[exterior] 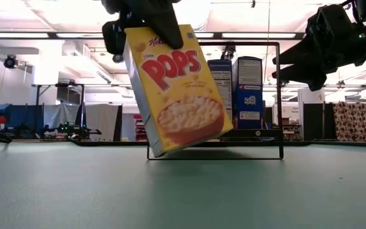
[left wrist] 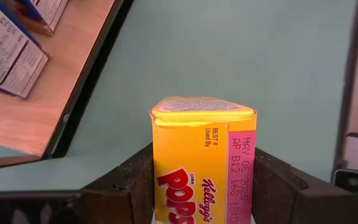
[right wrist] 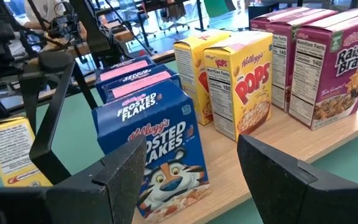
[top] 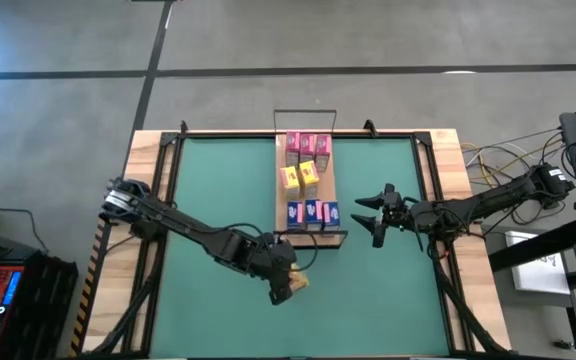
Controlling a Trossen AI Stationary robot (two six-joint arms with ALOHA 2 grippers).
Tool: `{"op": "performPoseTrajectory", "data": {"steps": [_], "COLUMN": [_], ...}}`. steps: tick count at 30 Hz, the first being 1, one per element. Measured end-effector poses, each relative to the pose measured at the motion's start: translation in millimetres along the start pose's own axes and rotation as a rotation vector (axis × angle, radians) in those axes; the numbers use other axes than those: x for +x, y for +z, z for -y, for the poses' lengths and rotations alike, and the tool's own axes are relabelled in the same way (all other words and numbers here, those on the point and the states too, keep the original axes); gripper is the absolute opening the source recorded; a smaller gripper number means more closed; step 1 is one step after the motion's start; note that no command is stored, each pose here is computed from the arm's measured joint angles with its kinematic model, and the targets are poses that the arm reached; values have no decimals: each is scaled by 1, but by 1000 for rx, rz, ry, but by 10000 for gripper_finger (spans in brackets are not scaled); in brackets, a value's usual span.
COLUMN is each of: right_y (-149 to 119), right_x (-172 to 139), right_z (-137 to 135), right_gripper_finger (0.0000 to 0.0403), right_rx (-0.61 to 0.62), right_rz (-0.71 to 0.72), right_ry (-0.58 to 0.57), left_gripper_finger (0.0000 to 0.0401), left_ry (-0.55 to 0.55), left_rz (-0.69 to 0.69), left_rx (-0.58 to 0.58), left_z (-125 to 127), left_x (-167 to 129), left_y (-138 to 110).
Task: Stack cereal on shelf
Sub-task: Put the yellow cereal box on the shelf
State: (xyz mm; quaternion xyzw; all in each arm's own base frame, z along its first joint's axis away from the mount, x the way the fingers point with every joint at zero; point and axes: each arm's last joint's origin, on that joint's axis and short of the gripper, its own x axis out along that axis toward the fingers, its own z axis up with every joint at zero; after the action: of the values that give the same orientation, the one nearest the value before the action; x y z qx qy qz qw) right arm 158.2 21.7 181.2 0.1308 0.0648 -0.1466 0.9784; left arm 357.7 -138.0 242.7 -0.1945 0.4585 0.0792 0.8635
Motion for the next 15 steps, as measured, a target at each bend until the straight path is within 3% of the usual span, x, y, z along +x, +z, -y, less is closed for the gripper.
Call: {"op": "performPoseTrajectory", "data": {"steps": [7, 15], "right_y": [0, 0], "right_x": [0, 0], "right_z": [0, 0], "right_gripper_finger": [240, 240], "right_rx": [0, 0], "right_rz": [0, 0], "right_ry": [0, 0], "left_gripper_finger": [182, 182], "left_ry": [122, 173], "left_rz": [-67, -124], "left_rx": [45, 62], "left_z": [11, 28], "left_x": [-4, -1], "left_y": [12, 25]}}
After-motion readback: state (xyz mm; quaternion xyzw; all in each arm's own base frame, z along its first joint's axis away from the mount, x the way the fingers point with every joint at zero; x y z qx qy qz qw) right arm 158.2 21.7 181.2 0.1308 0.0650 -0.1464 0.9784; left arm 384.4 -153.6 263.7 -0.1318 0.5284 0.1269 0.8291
